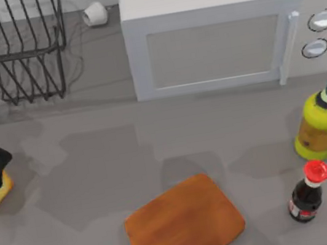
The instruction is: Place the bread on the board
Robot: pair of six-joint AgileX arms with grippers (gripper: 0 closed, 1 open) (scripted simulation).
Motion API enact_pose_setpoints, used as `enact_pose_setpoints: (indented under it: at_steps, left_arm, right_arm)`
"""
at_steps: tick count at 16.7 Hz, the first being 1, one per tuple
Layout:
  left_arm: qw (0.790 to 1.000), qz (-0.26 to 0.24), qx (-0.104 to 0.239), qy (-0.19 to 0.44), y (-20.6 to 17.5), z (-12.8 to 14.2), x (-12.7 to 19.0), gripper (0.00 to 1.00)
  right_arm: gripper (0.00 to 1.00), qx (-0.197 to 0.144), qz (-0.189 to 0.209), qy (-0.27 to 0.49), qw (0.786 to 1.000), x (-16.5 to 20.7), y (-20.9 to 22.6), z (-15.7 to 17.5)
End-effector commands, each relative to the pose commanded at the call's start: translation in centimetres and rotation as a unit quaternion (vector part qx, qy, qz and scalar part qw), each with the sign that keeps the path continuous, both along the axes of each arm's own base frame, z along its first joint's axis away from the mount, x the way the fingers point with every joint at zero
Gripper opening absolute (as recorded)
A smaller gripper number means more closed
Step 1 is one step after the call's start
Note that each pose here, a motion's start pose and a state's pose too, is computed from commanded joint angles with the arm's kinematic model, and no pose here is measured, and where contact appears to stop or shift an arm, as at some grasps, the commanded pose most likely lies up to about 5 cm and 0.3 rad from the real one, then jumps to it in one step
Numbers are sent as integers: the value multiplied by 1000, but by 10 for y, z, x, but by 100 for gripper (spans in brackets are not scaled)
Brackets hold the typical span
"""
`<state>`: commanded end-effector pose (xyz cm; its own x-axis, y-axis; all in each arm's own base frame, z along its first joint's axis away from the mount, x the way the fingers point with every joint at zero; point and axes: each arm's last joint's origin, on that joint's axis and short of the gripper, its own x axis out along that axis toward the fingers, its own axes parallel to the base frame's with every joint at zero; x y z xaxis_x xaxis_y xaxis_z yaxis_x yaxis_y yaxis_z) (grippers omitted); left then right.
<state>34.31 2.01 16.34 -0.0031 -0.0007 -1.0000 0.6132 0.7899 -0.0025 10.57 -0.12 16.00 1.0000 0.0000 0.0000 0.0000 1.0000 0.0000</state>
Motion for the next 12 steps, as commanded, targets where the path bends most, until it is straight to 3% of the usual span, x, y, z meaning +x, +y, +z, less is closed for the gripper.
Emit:
enact_pose_setpoints:
  at_steps: [5,9,12]
  left_arm:
    - [1000,0,0,-3,1,-46,0,100]
    - [1000,0,0,-1,1,-49,-1,100]
    - [1000,0,0,-1,1,-49,-1,77]
  right_arm:
    - [100,0,0,0,1000,0,0,0]
    - [100,0,0,0,1000,0,0,0]
    - [100,0,0,0,1000,0,0,0]
